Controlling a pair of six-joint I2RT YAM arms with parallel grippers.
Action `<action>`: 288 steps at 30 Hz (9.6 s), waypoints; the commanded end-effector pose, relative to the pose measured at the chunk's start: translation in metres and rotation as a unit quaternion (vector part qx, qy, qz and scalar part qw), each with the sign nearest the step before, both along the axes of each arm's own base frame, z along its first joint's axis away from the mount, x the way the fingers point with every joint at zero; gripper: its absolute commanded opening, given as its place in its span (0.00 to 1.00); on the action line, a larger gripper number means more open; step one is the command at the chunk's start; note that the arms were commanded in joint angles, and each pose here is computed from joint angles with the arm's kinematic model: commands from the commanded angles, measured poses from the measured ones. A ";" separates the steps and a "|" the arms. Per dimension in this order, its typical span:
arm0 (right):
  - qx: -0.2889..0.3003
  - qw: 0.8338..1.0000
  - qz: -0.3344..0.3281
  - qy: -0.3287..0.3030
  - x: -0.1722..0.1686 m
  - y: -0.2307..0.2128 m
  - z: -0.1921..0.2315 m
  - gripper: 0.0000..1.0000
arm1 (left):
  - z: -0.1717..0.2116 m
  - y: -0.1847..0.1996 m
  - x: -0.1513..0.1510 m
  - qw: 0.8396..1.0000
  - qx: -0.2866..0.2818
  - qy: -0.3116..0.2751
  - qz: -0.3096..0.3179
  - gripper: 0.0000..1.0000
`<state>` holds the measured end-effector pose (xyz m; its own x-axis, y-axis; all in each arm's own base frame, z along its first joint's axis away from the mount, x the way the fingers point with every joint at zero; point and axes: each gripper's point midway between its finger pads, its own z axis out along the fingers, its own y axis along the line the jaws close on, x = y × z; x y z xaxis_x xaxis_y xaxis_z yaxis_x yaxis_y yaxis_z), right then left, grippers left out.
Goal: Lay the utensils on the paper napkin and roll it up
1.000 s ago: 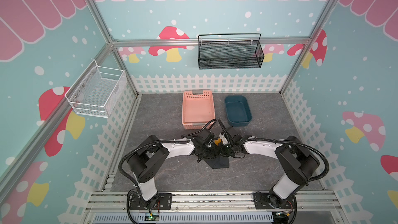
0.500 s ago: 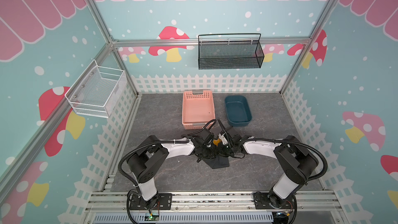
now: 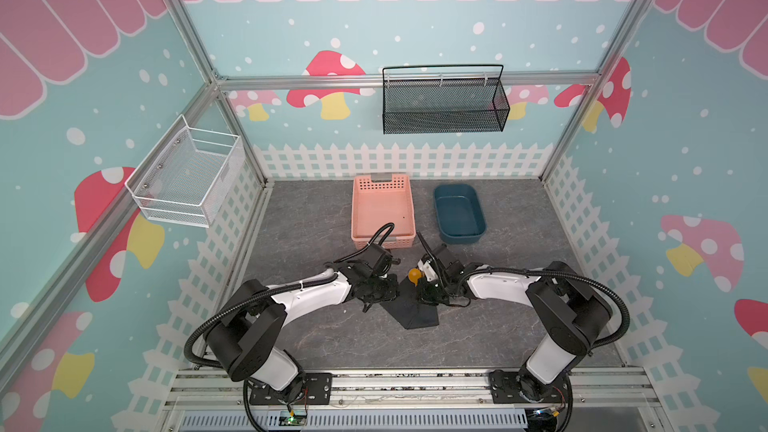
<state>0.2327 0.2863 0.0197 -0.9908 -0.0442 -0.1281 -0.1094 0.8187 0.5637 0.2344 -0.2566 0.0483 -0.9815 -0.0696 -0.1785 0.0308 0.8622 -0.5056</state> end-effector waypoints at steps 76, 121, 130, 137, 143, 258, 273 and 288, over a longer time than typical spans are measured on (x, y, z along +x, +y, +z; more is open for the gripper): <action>-0.051 0.998 0.013 0.039 -0.016 -0.013 -0.020 0.10 | -0.017 0.023 -0.006 0.997 -0.065 0.013 0.038 0.24; -0.010 0.999 0.007 0.033 -0.016 -0.003 -0.007 0.10 | -0.032 -0.048 -0.010 0.992 -0.078 0.093 -0.030 0.01; 0.014 1.000 0.000 0.013 -0.014 -0.002 0.019 0.11 | -0.043 -0.039 -0.017 0.993 -0.053 0.105 -0.031 0.00; 0.044 0.999 0.007 0.022 -0.037 -0.005 0.032 0.10 | -0.042 -0.040 -0.016 0.993 -0.054 0.105 -0.032 0.00; 0.037 0.999 0.016 0.036 -0.051 -0.004 0.022 0.10 | -0.041 -0.040 -0.015 0.993 -0.053 0.103 -0.031 0.00; -0.028 0.998 -0.055 0.019 -0.080 -0.066 -0.008 0.06 | -0.009 -0.162 0.013 0.976 -0.154 0.107 -0.111 0.00; 0.008 0.997 -0.079 0.000 -0.075 -0.067 0.005 0.07 | -0.031 -0.151 0.020 0.982 -0.147 0.100 -0.056 0.00; 0.131 0.982 -0.136 0.019 -0.075 -0.076 0.022 0.08 | -0.032 -0.149 0.025 0.981 -0.165 0.097 -0.023 0.00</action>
